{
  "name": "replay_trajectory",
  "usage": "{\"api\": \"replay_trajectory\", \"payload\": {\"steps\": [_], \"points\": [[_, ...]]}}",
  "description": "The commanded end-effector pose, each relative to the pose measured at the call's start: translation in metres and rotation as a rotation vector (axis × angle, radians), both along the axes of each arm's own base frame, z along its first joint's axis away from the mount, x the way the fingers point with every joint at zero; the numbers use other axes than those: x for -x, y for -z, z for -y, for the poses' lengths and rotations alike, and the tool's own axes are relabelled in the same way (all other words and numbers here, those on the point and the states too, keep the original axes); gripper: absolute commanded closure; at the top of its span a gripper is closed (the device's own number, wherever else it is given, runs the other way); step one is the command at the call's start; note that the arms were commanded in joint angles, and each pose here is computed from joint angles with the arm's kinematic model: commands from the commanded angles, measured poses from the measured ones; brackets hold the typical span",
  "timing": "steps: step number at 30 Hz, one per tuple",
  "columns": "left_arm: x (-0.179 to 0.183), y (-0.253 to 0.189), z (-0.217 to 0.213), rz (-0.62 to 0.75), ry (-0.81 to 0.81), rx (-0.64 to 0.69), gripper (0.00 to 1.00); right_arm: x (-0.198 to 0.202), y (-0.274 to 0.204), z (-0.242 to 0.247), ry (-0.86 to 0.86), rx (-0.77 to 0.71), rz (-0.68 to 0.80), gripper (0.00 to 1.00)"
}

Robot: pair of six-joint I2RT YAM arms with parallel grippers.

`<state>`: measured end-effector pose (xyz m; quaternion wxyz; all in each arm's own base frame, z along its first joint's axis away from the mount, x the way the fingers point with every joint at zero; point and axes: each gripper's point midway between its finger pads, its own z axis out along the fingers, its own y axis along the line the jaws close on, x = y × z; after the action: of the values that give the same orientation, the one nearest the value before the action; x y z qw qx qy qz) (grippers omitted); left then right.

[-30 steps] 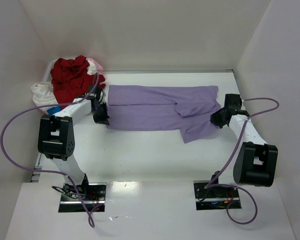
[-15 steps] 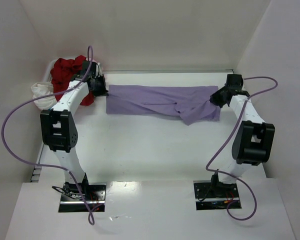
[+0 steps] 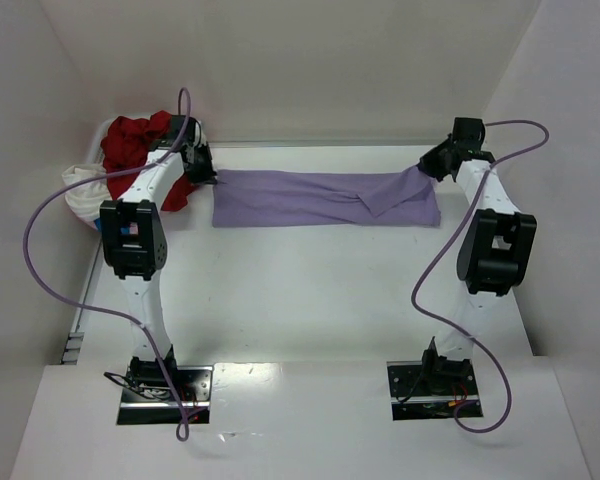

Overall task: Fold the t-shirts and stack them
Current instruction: Fold the other side of the tshirt into a rectangle

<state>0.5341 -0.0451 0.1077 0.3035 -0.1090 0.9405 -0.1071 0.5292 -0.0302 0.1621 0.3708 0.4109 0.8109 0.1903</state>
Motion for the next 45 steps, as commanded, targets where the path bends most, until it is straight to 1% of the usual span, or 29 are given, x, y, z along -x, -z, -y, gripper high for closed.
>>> {"api": "replay_trajectory", "payload": {"steps": [1,6,7,12,15,18,20,21,23,24,26,27,28,29,30,32,33,35,36,38,39,40,41,42,44,45], "points": [[-0.016,-0.01,-0.019,0.044,-0.03,-0.022,1.0,-0.021,-0.007,0.002,-0.015,0.005,0.046,1.0],[-0.024,0.005,-0.021,0.025,-0.035,-0.03,1.0,-0.034,0.01,0.004,-0.009,-0.005,0.024,1.0],[-0.026,0.001,-0.021,0.036,-0.035,-0.03,1.0,-0.036,0.013,0.002,-0.016,-0.011,0.025,1.0],[-0.027,0.023,-0.023,0.0,-0.033,-0.043,1.0,-0.043,0.031,0.004,-0.016,-0.014,0.006,1.0],[-0.032,0.021,-0.027,0.011,-0.048,-0.062,0.99,-0.043,0.046,0.004,-0.016,-0.019,-0.021,1.0],[-0.037,0.024,-0.029,0.016,-0.047,-0.079,0.99,-0.049,0.049,0.005,-0.016,-0.018,-0.015,1.0],[-0.044,0.018,-0.031,0.038,-0.054,-0.087,0.96,-0.051,0.057,0.005,-0.022,-0.013,-0.025,0.96],[-0.046,0.014,-0.031,0.047,-0.055,-0.086,0.96,-0.055,0.05,0.006,-0.022,-0.01,-0.009,0.96],[-0.051,0.017,-0.032,0.051,-0.048,-0.092,0.96,-0.059,0.061,0.007,-0.031,-0.002,-0.022,0.96],[-0.056,0.009,-0.032,0.073,-0.049,-0.092,0.96,-0.062,0.054,0.007,-0.031,0.0,-0.01,0.96],[-0.058,0.015,-0.032,0.062,-0.048,-0.092,0.92,-0.063,0.059,0.008,-0.038,0.007,-0.016,0.96],[-0.06,0.012,-0.032,0.071,-0.049,-0.092,0.83,-0.068,0.057,0.009,-0.046,0.018,-0.005,0.93],[-0.059,0.01,-0.032,0.069,-0.049,-0.092,0.8,-0.066,0.066,0.007,-0.054,0.007,-0.028,0.92],[-0.059,0.01,-0.032,0.069,-0.049,-0.092,0.77,-0.069,0.058,0.006,-0.074,0.017,-0.008,0.87],[-0.059,0.01,-0.032,0.069,-0.049,-0.092,0.72,-0.073,0.063,0.006,-0.074,0.016,-0.011,0.83],[-0.059,0.004,-0.031,0.079,-0.036,-0.09,0.59,-0.071,0.065,0.009,-0.1,0.02,-0.025,0.72],[-0.059,0.004,-0.031,0.079,-0.036,-0.09,0.55,-0.076,0.056,0.01,-0.106,0.032,-0.004,0.63],[-0.059,-0.015,-0.028,0.114,-0.02,-0.085,0.48,-0.075,0.053,0.009,-0.132,0.046,0.0,0.52],[-0.058,-0.021,-0.024,0.125,0.005,-0.072,0.46,-0.077,0.041,0.009,-0.131,0.052,0.024,0.48],[-0.055,-0.037,-0.013,0.153,0.047,-0.055,0.42,-0.075,0.019,0.009,-0.138,0.068,0.055,0.44],[-0.053,-0.039,-0.011,0.157,0.078,-0.054,0.4,-0.074,0.008,0.007,-0.155,0.07,0.075,0.44],[-0.052,-0.049,0.006,0.184,0.135,-0.022,0.36,-0.069,0.006,0.003,-0.168,0.059,0.076,0.43],[-0.045,-0.052,0.022,0.186,0.18,-0.009,0.34,-0.064,-0.011,0.0,-0.178,0.057,0.102,0.43],[-0.041,-0.055,0.032,0.189,0.214,0.003,0.34,-0.057,-0.006,-0.009,-0.199,0.06,0.087,0.43],[-0.029,-0.066,0.057,0.201,0.288,0.037,0.31,-0.04,-0.009,-0.02,-0.221,0.066,0.079,0.43],[-0.018,-0.057,0.077,0.178,0.324,0.042,0.3,-0.035,-0.01,-0.032,-0.241,0.065,0.081,0.43]]}}
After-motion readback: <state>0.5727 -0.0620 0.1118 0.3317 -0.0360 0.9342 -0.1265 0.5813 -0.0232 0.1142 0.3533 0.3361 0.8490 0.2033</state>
